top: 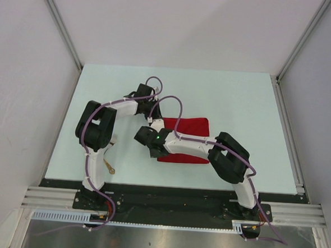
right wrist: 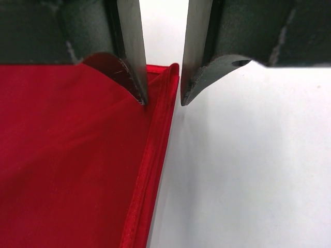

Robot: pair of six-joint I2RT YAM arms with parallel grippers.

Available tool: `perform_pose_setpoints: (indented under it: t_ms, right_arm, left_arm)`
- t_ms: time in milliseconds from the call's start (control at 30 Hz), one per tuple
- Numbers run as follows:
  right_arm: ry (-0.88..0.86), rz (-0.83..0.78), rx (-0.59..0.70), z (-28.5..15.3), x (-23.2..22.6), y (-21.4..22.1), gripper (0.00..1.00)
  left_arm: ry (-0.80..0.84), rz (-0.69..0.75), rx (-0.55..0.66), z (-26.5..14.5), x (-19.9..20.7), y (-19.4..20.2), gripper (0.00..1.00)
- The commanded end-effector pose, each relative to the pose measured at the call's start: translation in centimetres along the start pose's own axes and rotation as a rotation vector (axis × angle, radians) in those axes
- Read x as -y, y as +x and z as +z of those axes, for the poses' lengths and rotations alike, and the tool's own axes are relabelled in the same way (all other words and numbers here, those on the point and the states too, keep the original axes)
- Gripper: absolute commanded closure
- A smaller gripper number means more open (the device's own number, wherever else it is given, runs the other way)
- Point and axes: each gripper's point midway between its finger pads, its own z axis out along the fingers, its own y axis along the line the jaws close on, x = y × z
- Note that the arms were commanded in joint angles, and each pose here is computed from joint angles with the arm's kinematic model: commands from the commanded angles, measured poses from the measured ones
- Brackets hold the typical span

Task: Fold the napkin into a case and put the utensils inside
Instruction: Pick up the upper triangle-folded napkin from the center of the board.

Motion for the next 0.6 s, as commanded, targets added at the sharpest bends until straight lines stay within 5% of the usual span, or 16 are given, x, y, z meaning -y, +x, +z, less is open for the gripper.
perform_pose_setpoints:
  t_ms: [0,267,567]
  right_arm:
    - [0.037,0.01,0.009,0.7,0.0,0.1,0.64]
    - [0.083,-0.016,-0.039,2.5,0.7,1.9,0.66]
    - [0.105,-0.018,-0.091,3.2,2.0,3.9,0.88]
  left_arm:
    - [-0.065,-0.029,-0.086,1.3,-2.0,2.7,0.92]
    - [-0.069,-0.03,-0.087,1.3,-2.0,2.7,0.94]
    - [-0.073,-0.029,-0.088,1.3,-2.1,2.7,0.94]
